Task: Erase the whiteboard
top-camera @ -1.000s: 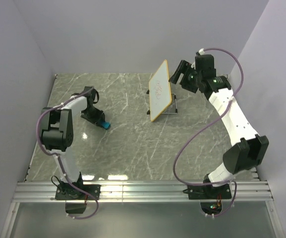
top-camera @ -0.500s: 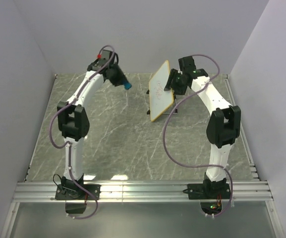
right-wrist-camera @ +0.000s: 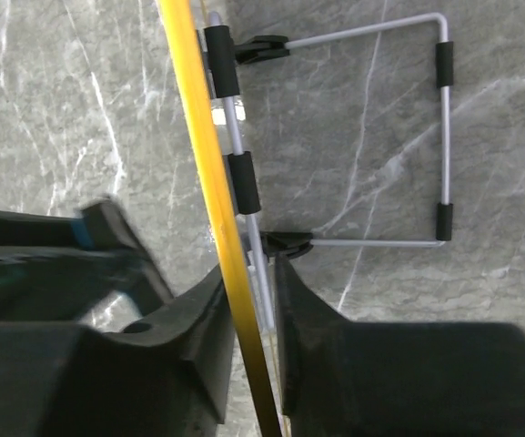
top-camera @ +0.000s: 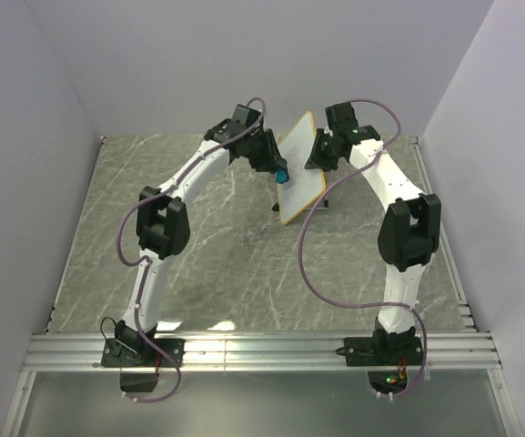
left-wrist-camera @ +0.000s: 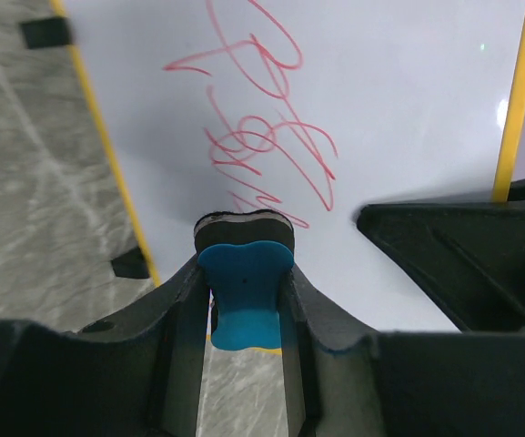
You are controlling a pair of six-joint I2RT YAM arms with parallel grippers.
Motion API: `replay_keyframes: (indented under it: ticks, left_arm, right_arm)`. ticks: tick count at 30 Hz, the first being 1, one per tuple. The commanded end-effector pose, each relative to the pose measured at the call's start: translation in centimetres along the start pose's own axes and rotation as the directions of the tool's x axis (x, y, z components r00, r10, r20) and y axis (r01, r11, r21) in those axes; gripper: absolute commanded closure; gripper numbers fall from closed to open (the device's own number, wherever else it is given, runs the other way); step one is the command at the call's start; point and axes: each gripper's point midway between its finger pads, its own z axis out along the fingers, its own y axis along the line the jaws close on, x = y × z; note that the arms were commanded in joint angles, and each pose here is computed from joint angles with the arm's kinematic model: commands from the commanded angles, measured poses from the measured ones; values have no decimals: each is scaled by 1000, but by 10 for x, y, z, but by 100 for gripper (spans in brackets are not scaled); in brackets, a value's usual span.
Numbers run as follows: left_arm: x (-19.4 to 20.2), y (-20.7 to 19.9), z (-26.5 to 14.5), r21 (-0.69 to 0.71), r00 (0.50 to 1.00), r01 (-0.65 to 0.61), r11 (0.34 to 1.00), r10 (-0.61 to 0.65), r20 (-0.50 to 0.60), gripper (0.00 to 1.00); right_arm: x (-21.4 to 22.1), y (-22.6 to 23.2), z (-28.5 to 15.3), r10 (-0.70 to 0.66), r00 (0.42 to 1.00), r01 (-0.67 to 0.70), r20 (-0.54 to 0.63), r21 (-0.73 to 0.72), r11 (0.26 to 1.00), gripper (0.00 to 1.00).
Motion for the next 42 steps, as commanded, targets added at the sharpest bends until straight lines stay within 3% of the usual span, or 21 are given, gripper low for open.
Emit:
replay_keyframes:
  ticks: [1,8,16,26,31,37,42]
  left_arm:
    - [-11,-43,-7,146,997,-80,986,76,34,100]
    - [4,-74,6,222,994,-106,969,104,22,100]
    - [14,-86,18,296,993,-107,949,115,-9,100]
    - [63,-7,75,156,978,-101,983,127,-163,100]
    - [81,21,83,118,970,-102,988,125,-208,100]
    - [70,7,70,150,973,-105,983,132,-190,100]
    - [55,-39,41,264,981,-87,961,129,-148,100]
  right_arm:
    - [-2,-5,-21,-4,1000,4,20,20,1000,74]
    - [29,-11,-16,8,998,-7,-55,11,1000,100]
    - [58,-10,-18,3,993,-6,-119,-24,1000,100]
    - [66,0,-35,0,991,-10,-137,-73,997,100]
    - [57,16,-46,-3,992,-14,-122,-137,991,100]
    - [45,33,-58,-7,996,-11,-92,-201,980,100]
    - [42,34,-57,-1,996,-16,-84,-202,979,100]
